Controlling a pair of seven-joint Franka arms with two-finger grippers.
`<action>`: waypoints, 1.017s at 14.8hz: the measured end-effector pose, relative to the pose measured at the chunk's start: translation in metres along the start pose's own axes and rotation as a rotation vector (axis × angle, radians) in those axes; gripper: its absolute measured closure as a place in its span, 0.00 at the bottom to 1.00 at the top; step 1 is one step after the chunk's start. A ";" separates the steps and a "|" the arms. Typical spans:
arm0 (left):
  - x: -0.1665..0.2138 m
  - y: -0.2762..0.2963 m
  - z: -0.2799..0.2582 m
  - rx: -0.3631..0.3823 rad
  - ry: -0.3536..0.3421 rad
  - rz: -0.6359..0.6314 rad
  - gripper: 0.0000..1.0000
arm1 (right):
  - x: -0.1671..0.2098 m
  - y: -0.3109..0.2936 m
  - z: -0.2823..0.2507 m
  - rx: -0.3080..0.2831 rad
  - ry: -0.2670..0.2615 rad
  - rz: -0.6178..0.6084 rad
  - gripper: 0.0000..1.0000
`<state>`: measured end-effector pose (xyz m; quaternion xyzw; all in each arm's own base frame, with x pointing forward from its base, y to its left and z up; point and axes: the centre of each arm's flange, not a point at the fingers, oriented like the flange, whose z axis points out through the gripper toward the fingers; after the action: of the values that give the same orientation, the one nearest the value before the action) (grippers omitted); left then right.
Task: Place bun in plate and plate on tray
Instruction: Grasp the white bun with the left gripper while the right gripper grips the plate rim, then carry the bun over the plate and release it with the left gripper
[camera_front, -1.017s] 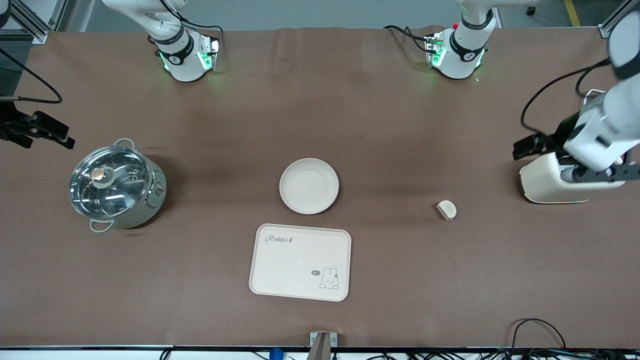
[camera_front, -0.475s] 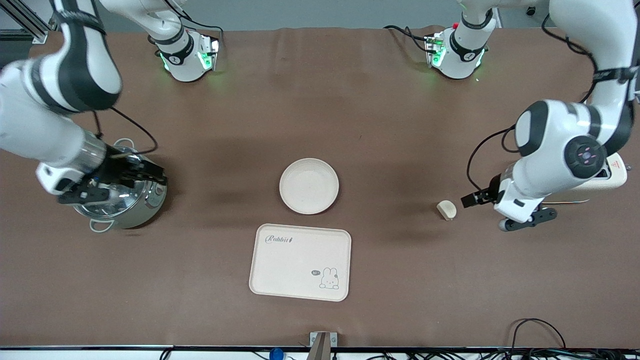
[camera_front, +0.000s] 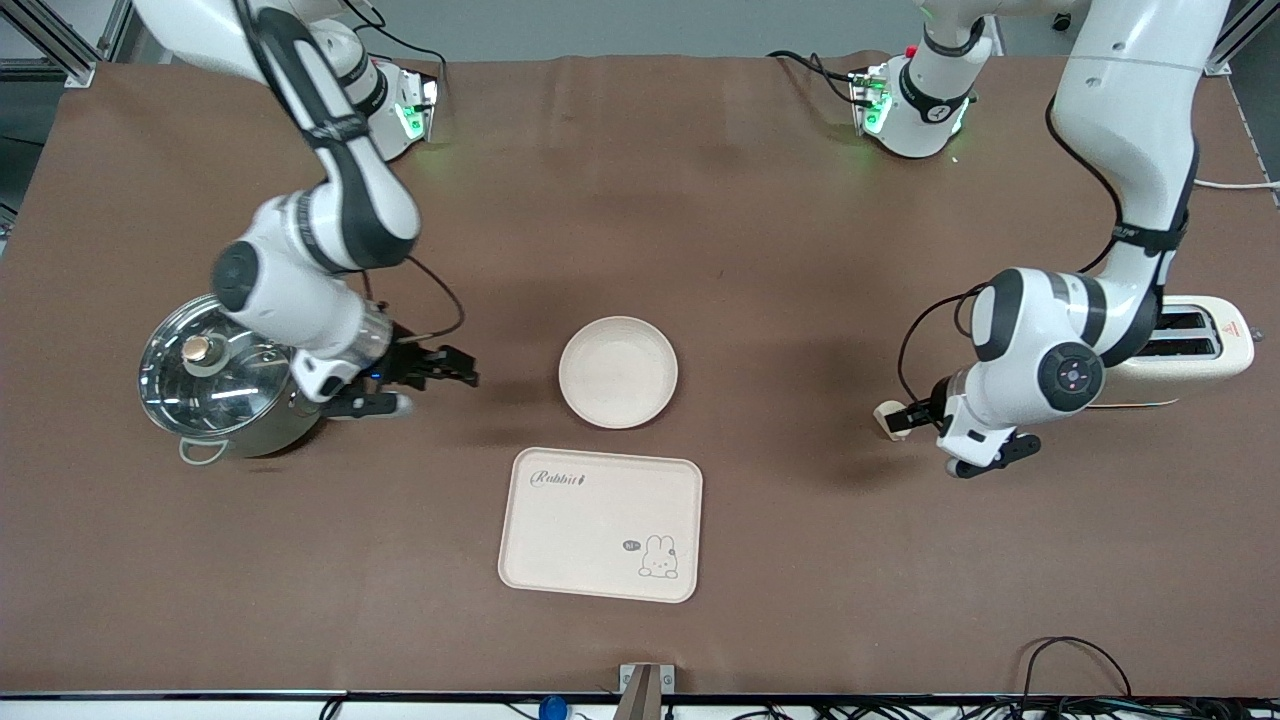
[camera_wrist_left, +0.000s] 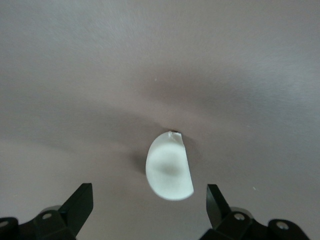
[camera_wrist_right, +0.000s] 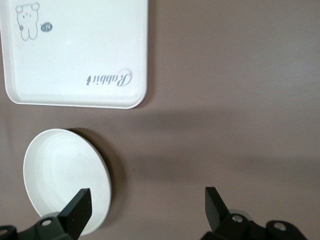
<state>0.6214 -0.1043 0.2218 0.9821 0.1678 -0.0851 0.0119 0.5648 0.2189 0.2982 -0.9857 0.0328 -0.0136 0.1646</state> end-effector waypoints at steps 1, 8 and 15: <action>0.001 0.002 0.013 -0.001 -0.003 -0.010 0.00 | -0.008 -0.015 0.020 -0.008 0.012 0.011 0.00; 0.003 0.008 0.046 -0.008 -0.016 -0.041 0.52 | -0.074 -0.092 0.125 -0.050 0.031 -0.033 0.00; -0.060 0.127 0.015 -0.118 -0.037 -0.130 0.70 | -0.076 -0.089 0.135 -0.062 0.024 -0.034 0.00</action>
<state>0.6054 -0.2444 0.2164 0.9650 0.2356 -0.0940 0.0671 0.4993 0.3515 0.1985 -0.9905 0.0186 -0.0272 0.1333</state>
